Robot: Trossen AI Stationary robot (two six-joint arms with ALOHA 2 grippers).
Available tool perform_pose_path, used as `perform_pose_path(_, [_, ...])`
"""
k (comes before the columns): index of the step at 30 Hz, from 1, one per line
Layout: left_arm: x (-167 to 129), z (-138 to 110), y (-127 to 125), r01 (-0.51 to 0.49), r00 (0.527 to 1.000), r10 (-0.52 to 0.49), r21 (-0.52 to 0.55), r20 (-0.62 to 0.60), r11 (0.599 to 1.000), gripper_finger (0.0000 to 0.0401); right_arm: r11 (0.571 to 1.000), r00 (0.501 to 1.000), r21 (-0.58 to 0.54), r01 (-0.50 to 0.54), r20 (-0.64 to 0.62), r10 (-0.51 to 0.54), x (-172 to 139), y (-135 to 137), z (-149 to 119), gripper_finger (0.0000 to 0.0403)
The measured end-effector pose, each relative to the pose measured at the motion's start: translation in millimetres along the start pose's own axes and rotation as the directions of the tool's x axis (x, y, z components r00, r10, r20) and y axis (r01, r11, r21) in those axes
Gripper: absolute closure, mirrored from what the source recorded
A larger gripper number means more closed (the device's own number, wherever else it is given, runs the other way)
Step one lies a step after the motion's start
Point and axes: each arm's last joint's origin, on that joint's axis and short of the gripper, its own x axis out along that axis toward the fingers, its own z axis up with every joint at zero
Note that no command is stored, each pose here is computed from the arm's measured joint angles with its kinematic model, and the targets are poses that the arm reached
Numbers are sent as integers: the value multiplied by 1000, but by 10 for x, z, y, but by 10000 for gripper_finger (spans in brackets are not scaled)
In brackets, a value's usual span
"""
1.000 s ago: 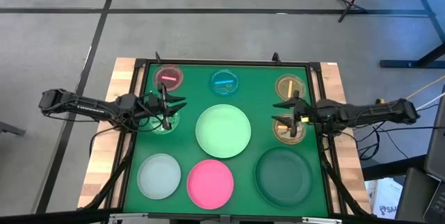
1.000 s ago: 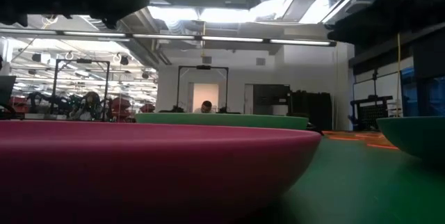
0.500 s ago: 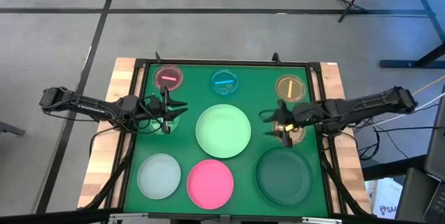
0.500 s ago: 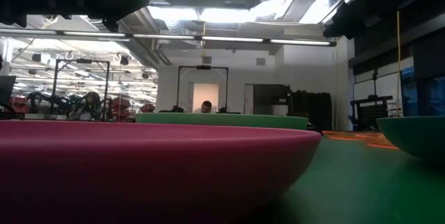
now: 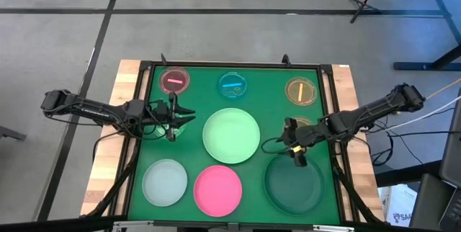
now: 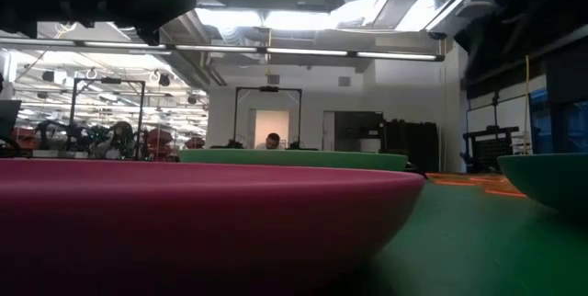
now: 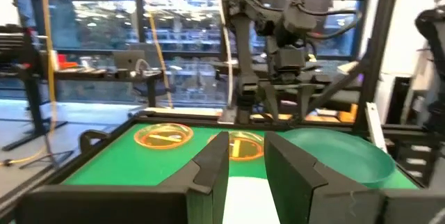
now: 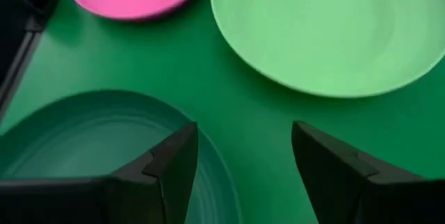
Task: Stack plastic plates
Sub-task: Stack the dark green plate on top of the green plate
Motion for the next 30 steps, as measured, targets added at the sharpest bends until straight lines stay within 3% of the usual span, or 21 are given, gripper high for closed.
perform_pose_path(9, [30, -49, 0, -11, 999, 11, 6, -33, 1000, 316, 999, 979, 8, -34, -203, 35, 269, 24, -129, 178])
perform_pose_path(21, [30, -47, 11, -45, 999, 45, 22, -30, 999, 316, 999, 912, -50, 2, -409, -22, 695, 17, -317, 184])
perform_pose_path(30, [30, -47, 13, -53, 998, 53, 16, -30, 998, 316, 999, 883, -49, -25, -470, -1, 826, 24, -385, 289])
